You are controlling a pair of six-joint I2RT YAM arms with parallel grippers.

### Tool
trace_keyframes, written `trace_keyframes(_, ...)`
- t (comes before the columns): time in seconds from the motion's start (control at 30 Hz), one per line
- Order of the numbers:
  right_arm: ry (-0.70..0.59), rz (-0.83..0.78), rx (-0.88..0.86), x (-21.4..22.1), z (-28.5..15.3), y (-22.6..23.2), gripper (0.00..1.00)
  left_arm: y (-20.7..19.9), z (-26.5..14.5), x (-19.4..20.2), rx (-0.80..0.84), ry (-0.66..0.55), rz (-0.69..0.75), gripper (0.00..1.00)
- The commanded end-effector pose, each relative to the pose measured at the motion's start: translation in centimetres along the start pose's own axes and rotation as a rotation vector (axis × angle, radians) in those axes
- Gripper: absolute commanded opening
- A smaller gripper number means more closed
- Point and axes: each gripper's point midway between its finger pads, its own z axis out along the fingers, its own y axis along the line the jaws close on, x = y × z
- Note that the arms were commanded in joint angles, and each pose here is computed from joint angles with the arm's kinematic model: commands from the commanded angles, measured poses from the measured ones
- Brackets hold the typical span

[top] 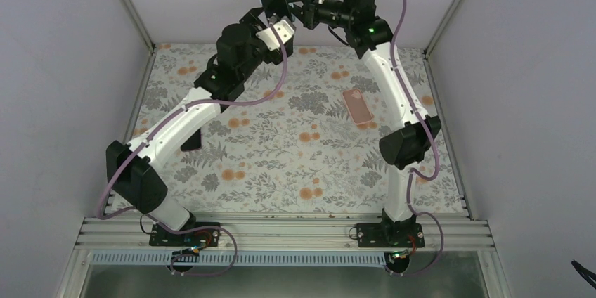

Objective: Take the phone out of the phone case
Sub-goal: Remove the phone case from the phone.

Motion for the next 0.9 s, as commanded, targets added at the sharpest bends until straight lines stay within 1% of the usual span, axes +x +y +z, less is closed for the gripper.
trace_keyframes(0.0, -0.086, -0.072, 0.014, -3.5, -1.2, 1.8, 0.03, 4.0, -0.6, -4.0, -0.135, -0.11, -0.079, 1.0)
trace_keyframes(0.2, -0.116, -0.098, 0.028, -3.9, -1.8, 2.1, 0.03, 3.7, -0.1, -4.7, -0.109, -0.128, -0.117, 1.0)
trace_keyframes(0.53, -0.134, -0.088, 0.015, -4.6, -2.0, 2.6, 0.03, 2.6, 0.6, -3.3, -0.096, -0.106, -0.075, 1.0)
trace_keyframes(0.87, -0.128, -0.085, 0.001, -4.4, -1.8, 3.3, 0.03, 4.6, 1.0, -2.5, -0.224, -0.072, -0.078, 1.0)
